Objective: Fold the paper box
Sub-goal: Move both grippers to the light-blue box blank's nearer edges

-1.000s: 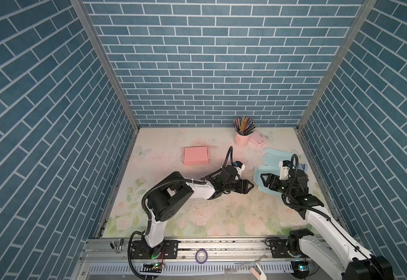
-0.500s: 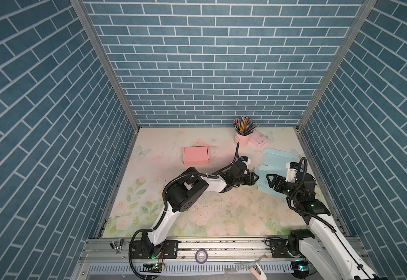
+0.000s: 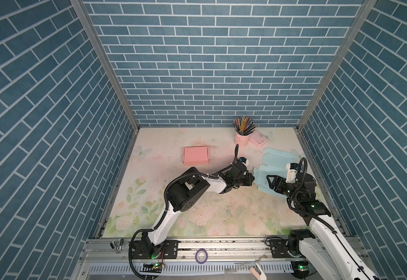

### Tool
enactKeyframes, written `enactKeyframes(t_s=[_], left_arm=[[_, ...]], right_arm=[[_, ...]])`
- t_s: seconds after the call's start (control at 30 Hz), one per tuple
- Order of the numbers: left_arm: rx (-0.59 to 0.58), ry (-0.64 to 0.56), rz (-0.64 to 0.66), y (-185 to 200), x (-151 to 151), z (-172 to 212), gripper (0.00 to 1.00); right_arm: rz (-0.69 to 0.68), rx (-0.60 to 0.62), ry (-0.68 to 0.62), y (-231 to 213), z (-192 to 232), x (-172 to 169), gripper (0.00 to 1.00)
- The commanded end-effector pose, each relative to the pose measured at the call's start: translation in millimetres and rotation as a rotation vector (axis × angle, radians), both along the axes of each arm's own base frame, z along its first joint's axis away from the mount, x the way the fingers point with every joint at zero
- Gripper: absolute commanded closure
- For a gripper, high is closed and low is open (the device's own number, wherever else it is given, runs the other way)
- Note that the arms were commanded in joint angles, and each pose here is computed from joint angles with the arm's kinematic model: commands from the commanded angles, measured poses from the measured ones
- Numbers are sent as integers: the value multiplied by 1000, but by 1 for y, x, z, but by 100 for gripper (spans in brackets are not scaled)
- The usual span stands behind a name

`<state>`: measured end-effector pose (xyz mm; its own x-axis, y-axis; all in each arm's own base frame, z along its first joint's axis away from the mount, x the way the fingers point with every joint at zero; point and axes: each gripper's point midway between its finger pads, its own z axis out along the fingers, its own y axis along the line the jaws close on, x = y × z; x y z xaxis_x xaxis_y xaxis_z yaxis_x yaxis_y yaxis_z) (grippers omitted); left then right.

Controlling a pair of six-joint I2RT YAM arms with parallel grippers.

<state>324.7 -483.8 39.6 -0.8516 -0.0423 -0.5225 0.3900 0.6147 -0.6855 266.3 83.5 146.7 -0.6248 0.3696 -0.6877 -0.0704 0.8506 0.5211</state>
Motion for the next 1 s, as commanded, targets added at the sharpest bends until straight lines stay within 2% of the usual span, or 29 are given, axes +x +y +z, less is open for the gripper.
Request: enactKeyframes(t_s=[0.0,0.13,0.3,0.33,0.43,0.47,0.5,0.77,0.97], left_arm=[[-41,-42,40,9,4,27,92],[-59,-46,61,22,-1,33,97],[-91,-62,67,32,-9,40,95],[-96,-59,54,30,-10,41,91],[-104,-56,0,17,-13,41,57],[-98,-51,-11,14,-14,39,49],[-90,-47,-22,10,-14,35,46],[14,-48,-38,-10,1,9,46],[60,-52,-13,-17,14,-6,53]], right_arm=[[16,-14,-41,0,18,1,29],[29,-10,-38,2,17,-3,29],[29,-31,-32,0,14,-7,29],[30,-32,-27,0,14,-8,29],[32,-32,-21,0,13,-8,30],[31,-31,-20,0,12,-8,30],[28,-30,-23,0,13,-8,30],[20,-37,-18,-2,10,-11,30],[21,-37,-22,-2,9,-9,30]])
